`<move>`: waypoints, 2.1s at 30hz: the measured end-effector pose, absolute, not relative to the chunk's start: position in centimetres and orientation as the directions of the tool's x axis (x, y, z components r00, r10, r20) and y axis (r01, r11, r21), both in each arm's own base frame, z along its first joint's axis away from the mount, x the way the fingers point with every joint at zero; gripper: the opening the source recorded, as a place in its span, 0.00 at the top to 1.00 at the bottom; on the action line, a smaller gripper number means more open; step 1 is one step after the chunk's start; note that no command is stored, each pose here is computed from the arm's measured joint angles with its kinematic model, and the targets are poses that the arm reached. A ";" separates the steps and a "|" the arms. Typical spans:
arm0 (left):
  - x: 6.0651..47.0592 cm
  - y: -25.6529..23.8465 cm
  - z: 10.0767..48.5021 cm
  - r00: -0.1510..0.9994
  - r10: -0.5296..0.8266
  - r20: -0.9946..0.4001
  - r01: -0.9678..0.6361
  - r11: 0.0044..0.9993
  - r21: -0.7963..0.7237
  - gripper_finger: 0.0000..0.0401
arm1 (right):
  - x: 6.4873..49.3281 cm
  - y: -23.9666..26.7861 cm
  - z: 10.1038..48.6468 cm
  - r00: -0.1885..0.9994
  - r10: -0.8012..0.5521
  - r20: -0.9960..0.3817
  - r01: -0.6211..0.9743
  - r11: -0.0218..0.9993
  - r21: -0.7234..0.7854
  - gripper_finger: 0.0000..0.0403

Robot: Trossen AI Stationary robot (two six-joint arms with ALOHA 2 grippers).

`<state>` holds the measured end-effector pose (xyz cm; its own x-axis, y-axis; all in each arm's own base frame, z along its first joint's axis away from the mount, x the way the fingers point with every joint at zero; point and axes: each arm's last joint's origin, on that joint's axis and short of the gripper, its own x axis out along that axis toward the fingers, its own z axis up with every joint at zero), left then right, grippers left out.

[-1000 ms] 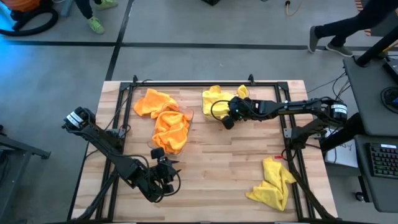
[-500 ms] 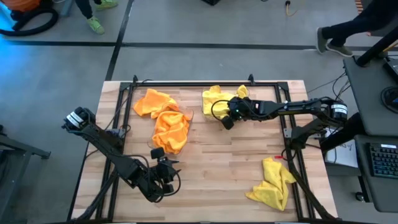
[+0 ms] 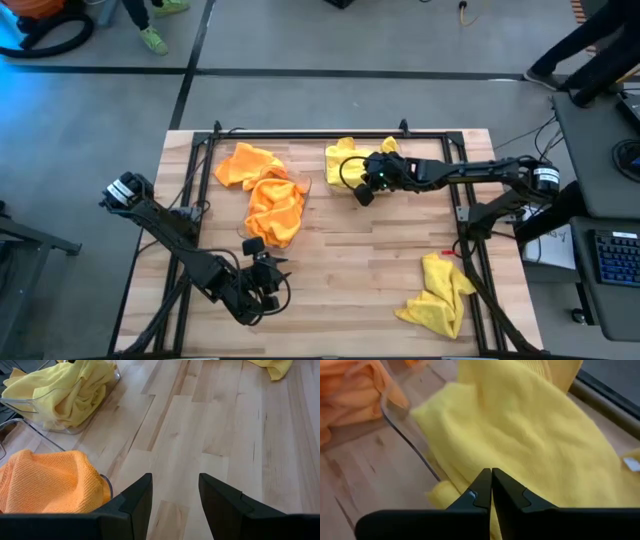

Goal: Sort microfiber towel by color & place in baskets
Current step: Put the orange microfiber towel into the left transparent bin

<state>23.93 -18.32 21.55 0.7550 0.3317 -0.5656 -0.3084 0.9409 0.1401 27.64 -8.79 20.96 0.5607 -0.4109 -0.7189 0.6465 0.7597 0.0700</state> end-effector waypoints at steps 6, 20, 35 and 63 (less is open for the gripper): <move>23.9 -18.4 21.6 0.752 0.323 -0.574 -0.301 0.944 0.137 0.64 | 28.1 -8.9 22.0 0.578 -0.413 -0.704 0.633 0.771 0.067 0.98; 23.4 -18.2 30.5 0.637 0.345 -0.690 -0.231 0.939 0.256 0.64 | 29.7 -4.7 25.0 0.645 -0.325 -0.691 0.487 0.872 0.045 0.98; 21.5 -13.6 34.5 0.460 0.576 -0.676 -0.406 0.814 0.416 0.75 | 29.6 3.1 25.9 0.667 -0.150 -0.730 0.298 0.951 0.078 0.98; 17.4 1.0 31.1 0.319 0.451 -0.834 -0.597 0.779 0.193 1.00 | 28.2 9.6 24.7 0.712 -0.017 -0.702 0.145 0.982 0.124 0.98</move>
<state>17.43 1.02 31.05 0.3188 0.4508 -0.8337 -0.5968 0.7789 0.1930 28.24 9.55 24.73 0.7121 -0.0165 -0.7019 0.1455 0.9815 0.1245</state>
